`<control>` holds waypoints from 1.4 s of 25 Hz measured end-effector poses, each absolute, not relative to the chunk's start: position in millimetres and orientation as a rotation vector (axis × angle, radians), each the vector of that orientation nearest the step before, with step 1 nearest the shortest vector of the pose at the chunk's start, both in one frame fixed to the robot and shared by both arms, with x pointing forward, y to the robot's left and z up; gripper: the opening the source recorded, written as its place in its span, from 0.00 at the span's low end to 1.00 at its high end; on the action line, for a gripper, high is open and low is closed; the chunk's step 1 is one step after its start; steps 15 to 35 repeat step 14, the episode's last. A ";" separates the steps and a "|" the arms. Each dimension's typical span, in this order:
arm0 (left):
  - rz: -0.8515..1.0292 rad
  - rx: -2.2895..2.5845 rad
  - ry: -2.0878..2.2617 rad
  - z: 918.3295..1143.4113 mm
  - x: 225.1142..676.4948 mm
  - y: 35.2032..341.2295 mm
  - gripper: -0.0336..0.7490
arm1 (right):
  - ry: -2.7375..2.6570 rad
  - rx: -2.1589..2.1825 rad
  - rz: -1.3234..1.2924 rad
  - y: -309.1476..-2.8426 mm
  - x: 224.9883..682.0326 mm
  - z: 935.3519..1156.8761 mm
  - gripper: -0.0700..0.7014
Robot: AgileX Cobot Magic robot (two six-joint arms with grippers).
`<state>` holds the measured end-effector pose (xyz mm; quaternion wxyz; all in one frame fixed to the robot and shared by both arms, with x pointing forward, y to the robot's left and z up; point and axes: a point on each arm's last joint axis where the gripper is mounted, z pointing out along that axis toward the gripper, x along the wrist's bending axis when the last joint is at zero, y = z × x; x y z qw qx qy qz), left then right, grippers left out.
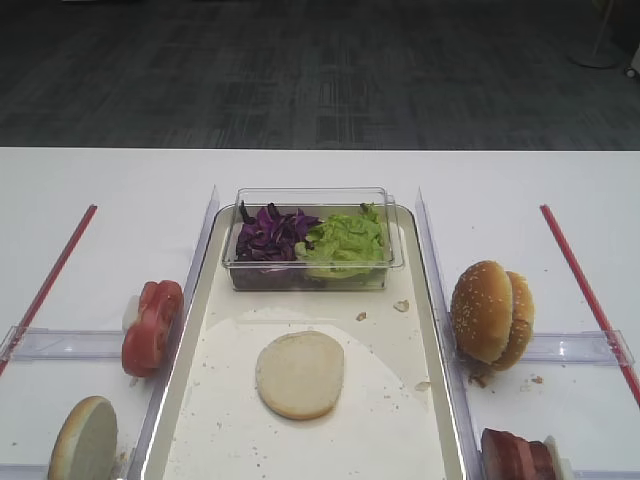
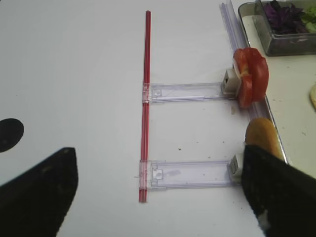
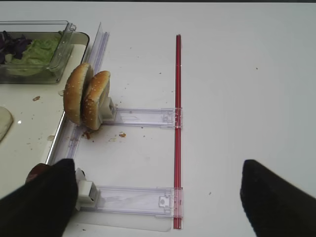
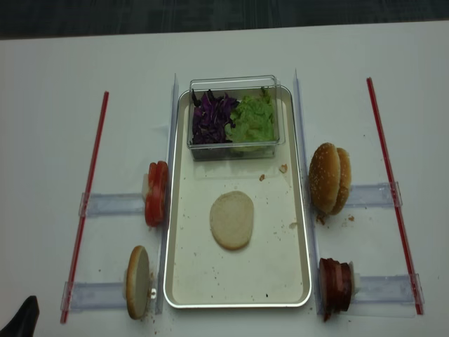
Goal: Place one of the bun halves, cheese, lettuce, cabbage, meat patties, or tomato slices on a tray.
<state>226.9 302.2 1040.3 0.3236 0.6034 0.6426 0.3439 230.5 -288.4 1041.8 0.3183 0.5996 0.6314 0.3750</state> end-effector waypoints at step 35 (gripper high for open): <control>0.902 1.583 1.686 1040.3 226.9 302.2 0.83 | 1.661 1.577 0.986 -288.4 230.5 1041.8 0.97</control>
